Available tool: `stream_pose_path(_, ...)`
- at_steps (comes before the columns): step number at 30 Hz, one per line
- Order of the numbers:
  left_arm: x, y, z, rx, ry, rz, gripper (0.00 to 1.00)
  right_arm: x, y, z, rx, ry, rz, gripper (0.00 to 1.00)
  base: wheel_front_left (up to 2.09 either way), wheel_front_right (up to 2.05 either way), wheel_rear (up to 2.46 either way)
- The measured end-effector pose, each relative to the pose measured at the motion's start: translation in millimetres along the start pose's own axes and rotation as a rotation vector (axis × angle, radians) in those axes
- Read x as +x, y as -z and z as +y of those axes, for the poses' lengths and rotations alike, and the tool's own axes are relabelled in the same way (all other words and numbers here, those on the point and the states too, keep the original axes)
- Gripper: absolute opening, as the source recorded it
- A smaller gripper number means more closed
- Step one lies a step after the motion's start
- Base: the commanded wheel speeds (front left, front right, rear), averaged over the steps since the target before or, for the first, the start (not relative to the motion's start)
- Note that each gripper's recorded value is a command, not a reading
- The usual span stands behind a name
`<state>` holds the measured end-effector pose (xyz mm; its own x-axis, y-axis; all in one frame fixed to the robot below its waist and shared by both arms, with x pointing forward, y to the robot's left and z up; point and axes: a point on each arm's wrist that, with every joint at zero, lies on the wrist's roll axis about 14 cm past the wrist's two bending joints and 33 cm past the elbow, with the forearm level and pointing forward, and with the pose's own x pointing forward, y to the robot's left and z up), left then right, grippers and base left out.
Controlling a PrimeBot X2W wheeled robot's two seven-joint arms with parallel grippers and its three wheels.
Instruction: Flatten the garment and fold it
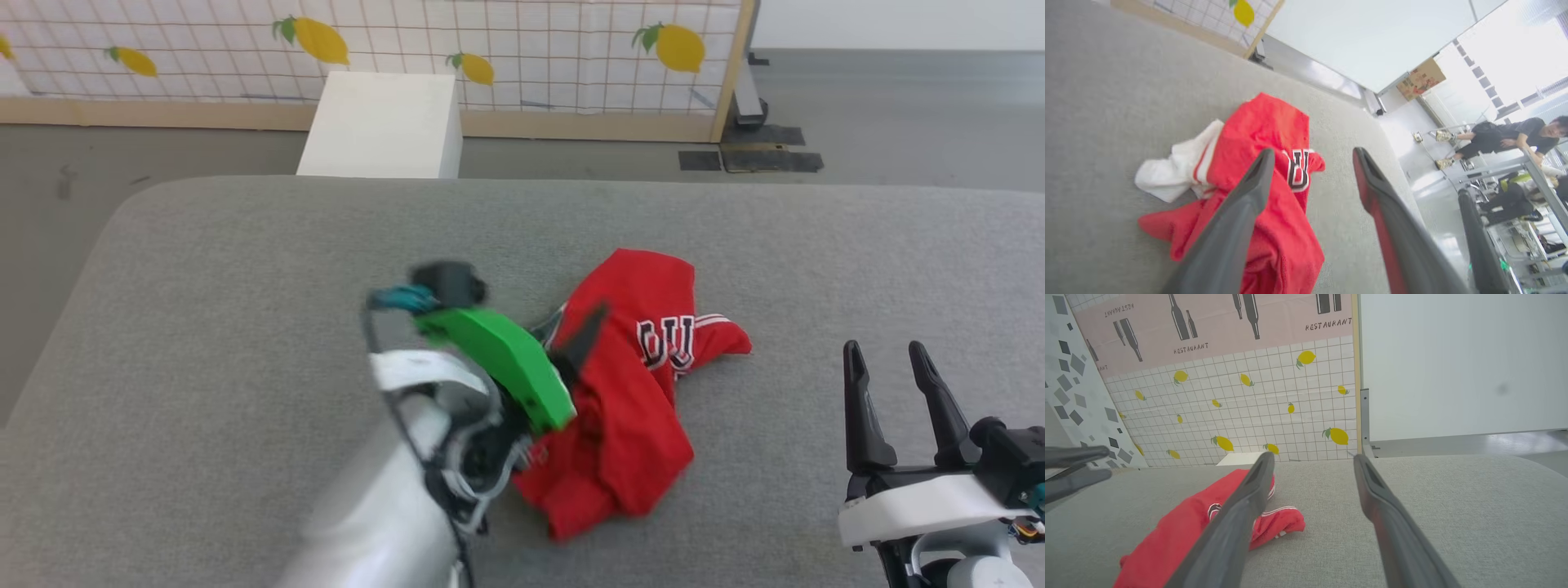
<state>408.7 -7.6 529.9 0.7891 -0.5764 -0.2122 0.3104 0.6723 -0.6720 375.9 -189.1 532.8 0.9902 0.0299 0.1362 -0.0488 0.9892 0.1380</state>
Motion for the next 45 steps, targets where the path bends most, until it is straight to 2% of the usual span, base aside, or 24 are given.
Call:
stream_pose_path(3, -19, -64, 6, -0.012, -0.01, -0.249, 1.0, 1, 0, 5, 0.002, -0.014, -0.001, 1.0, 0.0, 0.0, 0.0)
stream_pose_path(6, -48, -114, 28, 0.056, -0.083, -0.47, 1.0, 3, 0, 7, 0.003, -0.022, -0.002, 1.0, 0.0, 0.0, 0.0)
stream_pose_path(10, -89, -140, 68, 0.197, -0.237, -0.662, 1.0, 6, 1, 7, 0.003, -0.022, 0.002, 1.0, 0.0, 0.0, 0.0)
stream_pose_path(13, -115, -142, 91, 0.392, -0.358, -0.704, 1.0, 7, 6, 7, 0.004, -0.021, 0.023, 1.0, 0.0, 0.0, 0.0)
stream_pose_path(15, -123, -140, 96, 0.486, -0.402, -0.709, 1.0, 8, 10, 6, 0.004, -0.019, 0.04, 1.0, 0.0, 0.0, 0.0)
stream_pose_path(18, -132, -135, 91, 0.565, -0.422, -0.729, 1.0, 11, 17, 4, 0.004, -0.014, 0.071, 1.0, 0.0, 0.0, 0.0)
stream_pose_path(24, -135, -115, 92, 0.572, -0.431, -0.714, 1.0, 33, 36, 4, -0.028, -0.016, 0.189, 1.0, 0.0, 0.0, 0.0)
stream_pose_path(28, -131, -106, 92, 0.564, -0.427, -0.702, 1.0, 60, 55, 15, -0.077, -0.052, 0.32, 1.0, 0.0, 0.0, 0.0)
stream_pose_path(33, -124, -97, 98, 0.532, -0.436, -0.684, 1.0, 92, 87, 14, -0.225, -0.106, 0.545, 1.0, 0.0, 0.0, 0.0)
stream_pose_path(39, -124, -92, 112, 0.518, -0.481, -0.67, 1.0, 99, 139, 29, -0.376, -0.214, 0.844, 1.0, 0.0, 0.0, 0.0)
stream_pose_path(45, -125, -85, 128, 0.498, -0.525, -0.646, 1.0, 91, 176, 51, -0.449, -0.34, 0.991, 1.0, 0.0, 0.0, 0.0)
